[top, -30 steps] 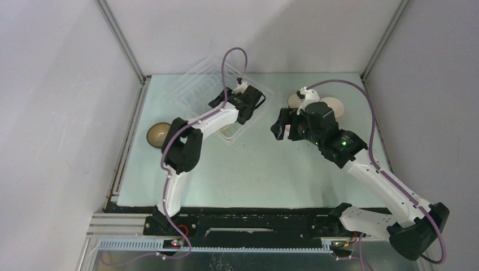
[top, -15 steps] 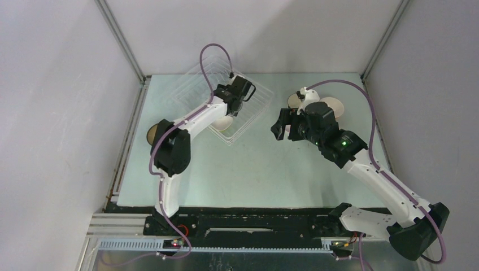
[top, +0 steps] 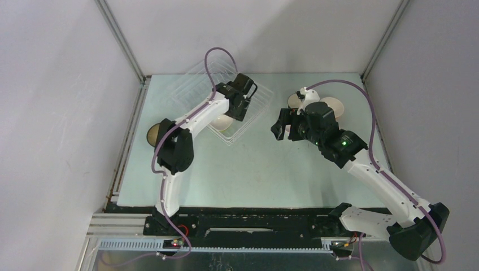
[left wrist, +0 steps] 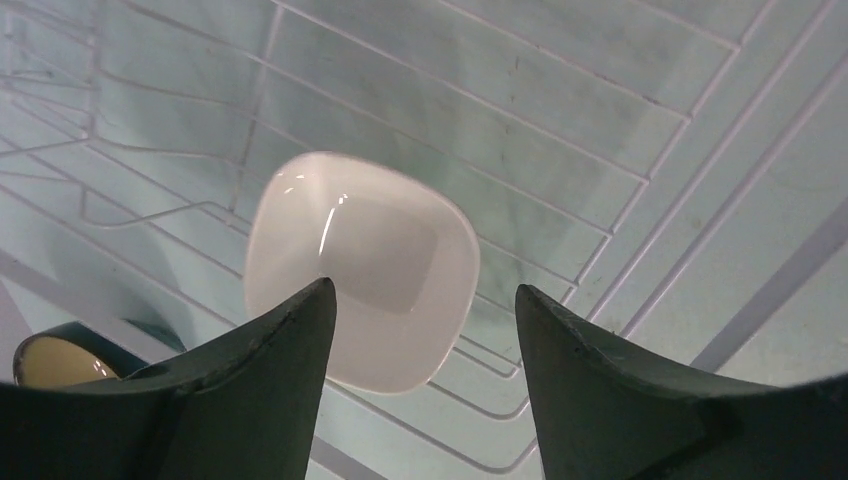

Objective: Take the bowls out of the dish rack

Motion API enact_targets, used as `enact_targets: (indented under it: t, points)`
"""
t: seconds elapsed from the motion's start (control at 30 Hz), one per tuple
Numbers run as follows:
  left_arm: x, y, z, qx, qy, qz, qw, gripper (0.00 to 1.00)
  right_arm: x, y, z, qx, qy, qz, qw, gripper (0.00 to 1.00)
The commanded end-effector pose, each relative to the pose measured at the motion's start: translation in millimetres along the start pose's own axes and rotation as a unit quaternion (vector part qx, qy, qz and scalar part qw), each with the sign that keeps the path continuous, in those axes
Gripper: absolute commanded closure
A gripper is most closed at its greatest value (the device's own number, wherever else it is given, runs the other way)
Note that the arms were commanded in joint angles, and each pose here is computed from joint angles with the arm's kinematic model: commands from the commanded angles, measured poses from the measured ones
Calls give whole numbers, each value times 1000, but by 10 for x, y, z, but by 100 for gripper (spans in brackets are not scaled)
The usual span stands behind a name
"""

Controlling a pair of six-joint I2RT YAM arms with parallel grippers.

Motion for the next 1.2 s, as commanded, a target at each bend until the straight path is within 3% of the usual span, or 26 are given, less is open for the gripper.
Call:
enact_targets:
  t: [0.0, 0.4, 0.53, 0.73, 0.9, 1.17]
  points:
    - [48, -42, -57, 42, 39, -21, 998, 27, -49, 19, 154, -5, -30, 6, 1000, 12]
    - [280, -50, -116, 53, 64, -7, 996, 50, -62, -1, 129, -4, -24, -1, 1000, 12]
    - [319, -9, -137, 55, 69, 8, 996, 63, -61, -2, 127, -4, -23, -1, 1000, 12]
    - [190, 127, -32, 50, 43, 47, 997, 98, -60, 1, 130, -2, -24, 0, 1000, 12]
    - [-93, 299, 153, 32, -1, 83, 996, 100, -71, -3, 128, -2, -24, -1, 1000, 12]
    - [-668, 434, 417, -19, -79, 63, 995, 100, -105, -34, 134, 0, -28, -12, 1000, 12]
Point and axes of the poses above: each gripper's point midway between its finger pads, its own x axis out along the fingers, its own y axis along the line the jaws close on, z = x × y, the point moved 5 cm from there along -x, back along the fingers, and after that the axes turned 13 degrees about -x, right-handed, at the moved point
